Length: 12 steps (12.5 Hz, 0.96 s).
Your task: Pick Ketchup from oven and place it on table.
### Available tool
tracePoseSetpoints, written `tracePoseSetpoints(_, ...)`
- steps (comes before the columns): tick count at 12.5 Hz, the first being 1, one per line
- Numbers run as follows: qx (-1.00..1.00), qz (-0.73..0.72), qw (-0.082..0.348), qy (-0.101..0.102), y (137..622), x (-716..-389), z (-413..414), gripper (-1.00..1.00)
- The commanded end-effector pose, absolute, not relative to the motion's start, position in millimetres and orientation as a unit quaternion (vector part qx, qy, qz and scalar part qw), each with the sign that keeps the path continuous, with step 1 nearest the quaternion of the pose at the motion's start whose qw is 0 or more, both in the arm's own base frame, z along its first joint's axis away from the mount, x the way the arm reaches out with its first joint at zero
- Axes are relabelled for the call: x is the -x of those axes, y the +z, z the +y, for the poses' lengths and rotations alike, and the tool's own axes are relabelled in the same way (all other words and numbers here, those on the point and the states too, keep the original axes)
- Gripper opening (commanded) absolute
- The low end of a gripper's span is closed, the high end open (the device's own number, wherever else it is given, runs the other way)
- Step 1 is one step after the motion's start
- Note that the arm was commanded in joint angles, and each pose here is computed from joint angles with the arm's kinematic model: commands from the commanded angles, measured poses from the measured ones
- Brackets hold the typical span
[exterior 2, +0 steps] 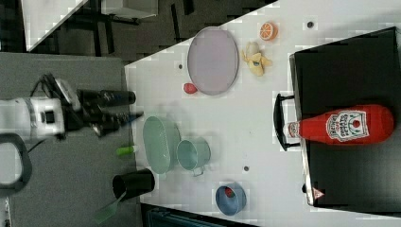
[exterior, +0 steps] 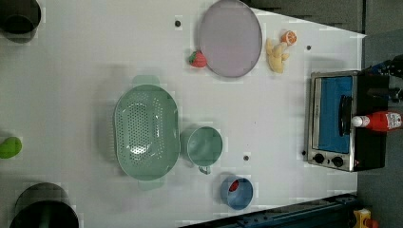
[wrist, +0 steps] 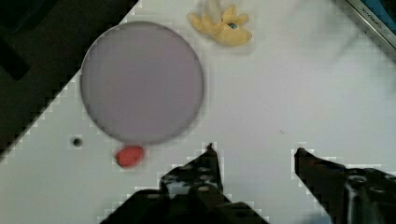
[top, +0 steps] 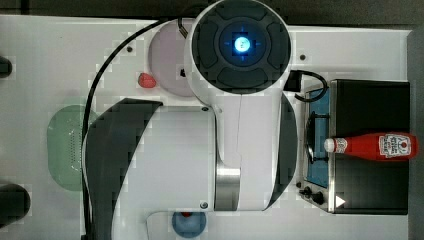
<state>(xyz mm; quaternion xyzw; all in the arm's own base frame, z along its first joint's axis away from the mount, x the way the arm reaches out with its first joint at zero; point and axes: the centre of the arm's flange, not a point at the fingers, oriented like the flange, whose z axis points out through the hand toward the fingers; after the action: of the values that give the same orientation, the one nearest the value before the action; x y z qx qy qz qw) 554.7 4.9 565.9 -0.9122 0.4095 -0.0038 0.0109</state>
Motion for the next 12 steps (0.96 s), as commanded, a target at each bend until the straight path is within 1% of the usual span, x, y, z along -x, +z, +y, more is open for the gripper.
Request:
tracePoseSetpoints(1,0.907,0.421,-0.004,0.014,632.4,-421.1,-20.8,0.58)
tracePoseSetpoints(3,0.906,0.423,-0.004,0.014,632.4,-421.1,-22.8,0.99)
tracePoseSetpoints(5,0.901,0.434,-0.001,0.016,631.6,-420.9,-36.1,1.0)
tracePoseSetpoints(9,0.87,0.492,0.016,0.032,618.4,-421.0,-104.7,1.0)
tracePoseSetpoints(12,0.836,0.547,0.035,0.025,597.2,-426.1,-173.7,1.0)
